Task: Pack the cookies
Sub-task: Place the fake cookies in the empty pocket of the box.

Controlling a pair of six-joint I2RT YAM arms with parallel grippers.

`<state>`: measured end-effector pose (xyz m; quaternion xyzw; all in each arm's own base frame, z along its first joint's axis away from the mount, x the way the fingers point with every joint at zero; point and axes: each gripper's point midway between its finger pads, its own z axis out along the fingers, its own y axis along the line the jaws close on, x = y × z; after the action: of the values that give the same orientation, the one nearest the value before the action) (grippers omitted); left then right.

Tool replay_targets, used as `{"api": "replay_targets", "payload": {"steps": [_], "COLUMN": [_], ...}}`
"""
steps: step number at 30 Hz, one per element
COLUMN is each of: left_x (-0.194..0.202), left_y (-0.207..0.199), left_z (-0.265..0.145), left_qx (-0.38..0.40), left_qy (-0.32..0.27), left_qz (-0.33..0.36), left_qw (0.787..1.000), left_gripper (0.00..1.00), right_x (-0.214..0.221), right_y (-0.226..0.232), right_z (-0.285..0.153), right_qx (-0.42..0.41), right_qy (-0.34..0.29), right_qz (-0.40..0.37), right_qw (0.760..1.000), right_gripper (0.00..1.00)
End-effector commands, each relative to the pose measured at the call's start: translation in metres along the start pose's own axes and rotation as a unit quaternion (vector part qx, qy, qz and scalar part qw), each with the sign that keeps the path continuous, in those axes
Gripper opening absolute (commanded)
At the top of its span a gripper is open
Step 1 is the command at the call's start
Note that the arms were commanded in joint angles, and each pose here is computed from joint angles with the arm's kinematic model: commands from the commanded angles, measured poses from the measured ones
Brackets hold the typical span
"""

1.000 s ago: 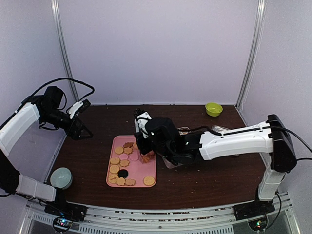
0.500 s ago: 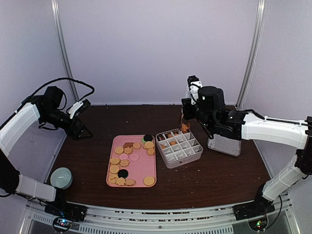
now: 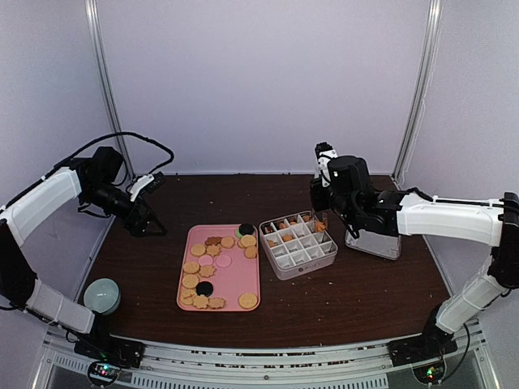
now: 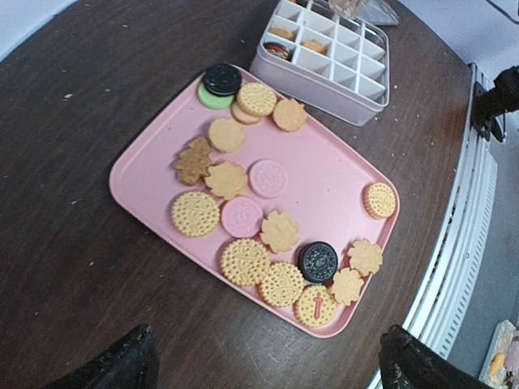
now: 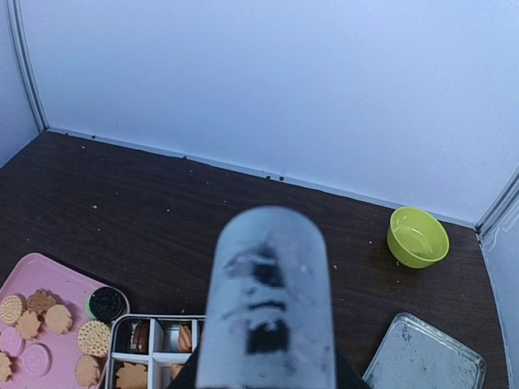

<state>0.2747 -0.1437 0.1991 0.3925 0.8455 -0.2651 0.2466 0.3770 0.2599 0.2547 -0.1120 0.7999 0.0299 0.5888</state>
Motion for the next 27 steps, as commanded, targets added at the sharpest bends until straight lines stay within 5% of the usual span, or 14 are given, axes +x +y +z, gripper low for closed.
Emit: {"api": "replay_targets", "payload": {"steps": [1,10,27], "left_x": [-0.029,-0.054,-0.051], "left_y": [-0.008,0.000,0.005], "left_z": [0.031,0.081,0.090], "left_qx": [0.034,0.068,0.070], "left_qy": [0.012,0.042,0.044], "left_qz": [0.040,0.061,0.058], "left_qw": [0.999,0.995,0.995], "left_gripper": [0.96,0.91,0.93], "right_x": [-0.029,-0.038,-0.038], "right_y": [-0.016,-0.042,-0.010], "right_z": [0.006,0.010,0.019], "right_qx": [0.024,0.049,-0.017], "right_qy": [-0.026,-0.030,-0.026], "right_qz": [0.013,0.014,0.036], "right_qw": [0.999,0.998,0.999], "right_gripper": [0.22,0.22,0.23]}}
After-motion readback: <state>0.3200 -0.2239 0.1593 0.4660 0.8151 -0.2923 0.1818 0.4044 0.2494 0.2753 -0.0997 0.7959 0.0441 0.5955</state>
